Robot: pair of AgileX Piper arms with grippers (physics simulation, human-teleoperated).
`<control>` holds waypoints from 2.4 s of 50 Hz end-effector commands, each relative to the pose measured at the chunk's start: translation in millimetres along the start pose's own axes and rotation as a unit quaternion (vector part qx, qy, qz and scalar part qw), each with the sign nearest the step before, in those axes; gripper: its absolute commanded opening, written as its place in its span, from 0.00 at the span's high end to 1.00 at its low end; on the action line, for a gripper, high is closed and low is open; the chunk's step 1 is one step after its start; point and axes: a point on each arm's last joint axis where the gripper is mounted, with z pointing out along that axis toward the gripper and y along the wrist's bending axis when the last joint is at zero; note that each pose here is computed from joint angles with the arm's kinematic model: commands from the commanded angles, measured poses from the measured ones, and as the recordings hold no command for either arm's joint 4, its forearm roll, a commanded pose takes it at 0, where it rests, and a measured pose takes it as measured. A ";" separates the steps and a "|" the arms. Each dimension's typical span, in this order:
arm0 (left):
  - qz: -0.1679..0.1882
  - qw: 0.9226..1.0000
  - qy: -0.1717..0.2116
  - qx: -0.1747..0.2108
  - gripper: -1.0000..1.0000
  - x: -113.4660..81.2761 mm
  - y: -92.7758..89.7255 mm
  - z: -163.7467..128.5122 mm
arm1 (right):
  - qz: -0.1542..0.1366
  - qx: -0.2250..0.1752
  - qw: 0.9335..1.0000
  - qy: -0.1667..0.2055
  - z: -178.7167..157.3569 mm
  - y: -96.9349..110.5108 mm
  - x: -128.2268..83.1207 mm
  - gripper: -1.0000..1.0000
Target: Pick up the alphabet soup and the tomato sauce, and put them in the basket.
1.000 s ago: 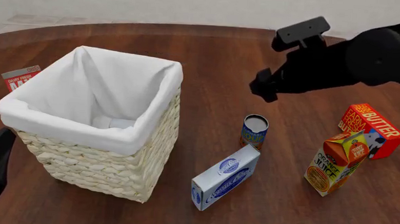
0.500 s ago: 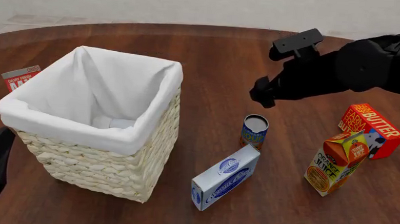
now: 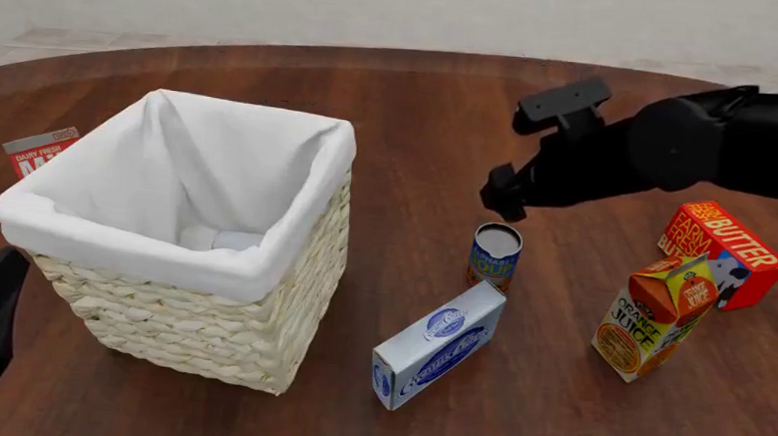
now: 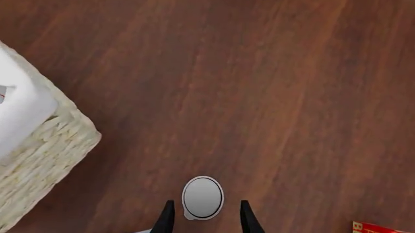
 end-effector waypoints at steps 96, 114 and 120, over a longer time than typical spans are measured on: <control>-0.007 1.000 -0.002 -0.004 0.00 -0.2 0.4 0.0 | -0.001 -0.008 0.999 0.038 44.9 6.5 21.1 0.00; -0.006 1.000 -0.002 -0.004 0.00 -0.2 0.4 0.0 | 0.002 -0.004 0.999 0.044 44.4 3.2 34.3 0.00; -0.006 1.000 -0.002 -0.004 0.00 -0.2 0.4 0.0 | 0.003 -0.005 0.999 0.046 45.8 4.2 36.2 0.00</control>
